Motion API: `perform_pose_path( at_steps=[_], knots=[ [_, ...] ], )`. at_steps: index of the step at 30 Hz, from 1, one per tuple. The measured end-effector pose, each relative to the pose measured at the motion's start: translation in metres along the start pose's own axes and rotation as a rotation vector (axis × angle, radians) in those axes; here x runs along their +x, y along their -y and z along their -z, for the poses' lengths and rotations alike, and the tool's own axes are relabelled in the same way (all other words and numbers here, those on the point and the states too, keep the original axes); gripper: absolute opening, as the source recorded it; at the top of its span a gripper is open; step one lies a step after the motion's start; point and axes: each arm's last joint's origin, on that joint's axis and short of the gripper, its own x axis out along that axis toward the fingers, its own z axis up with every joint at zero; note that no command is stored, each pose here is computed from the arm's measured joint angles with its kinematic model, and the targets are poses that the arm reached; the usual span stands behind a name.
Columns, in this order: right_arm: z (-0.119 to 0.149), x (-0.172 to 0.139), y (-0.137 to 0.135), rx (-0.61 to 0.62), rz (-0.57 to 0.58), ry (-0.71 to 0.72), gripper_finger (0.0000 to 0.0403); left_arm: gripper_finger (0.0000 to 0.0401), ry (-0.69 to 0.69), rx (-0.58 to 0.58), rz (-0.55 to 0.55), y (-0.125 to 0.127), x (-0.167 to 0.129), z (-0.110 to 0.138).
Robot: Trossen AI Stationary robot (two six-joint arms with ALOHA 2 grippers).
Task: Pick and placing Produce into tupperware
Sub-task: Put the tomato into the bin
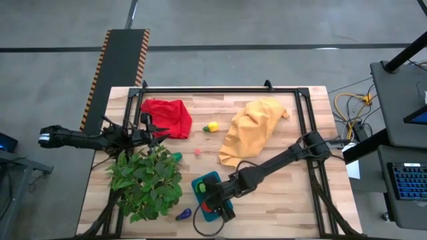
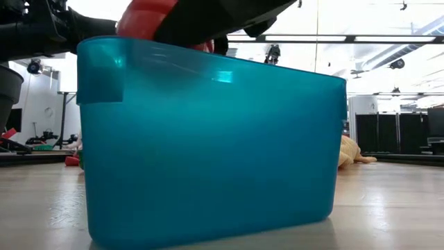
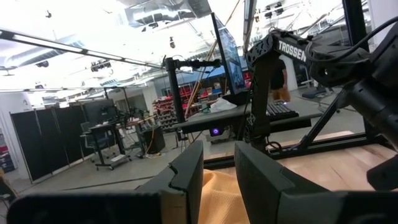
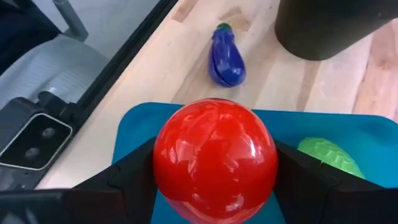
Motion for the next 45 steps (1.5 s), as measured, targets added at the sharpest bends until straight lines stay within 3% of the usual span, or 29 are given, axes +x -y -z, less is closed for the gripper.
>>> perform_pose_path(
  at_steps=[37,45],
  knots=[
    [0.016,0.005,0.010,0.036,0.005,-0.051,0.0247,0.0078,0.015,-0.002,-0.007,-0.001,-0.001,-0.002],
    [0.016,0.005,0.009,0.051,-0.044,-0.041,0.0256,0.0078,0.015,-0.004,-0.007,-0.001,-0.001,-0.002]
  ],
)
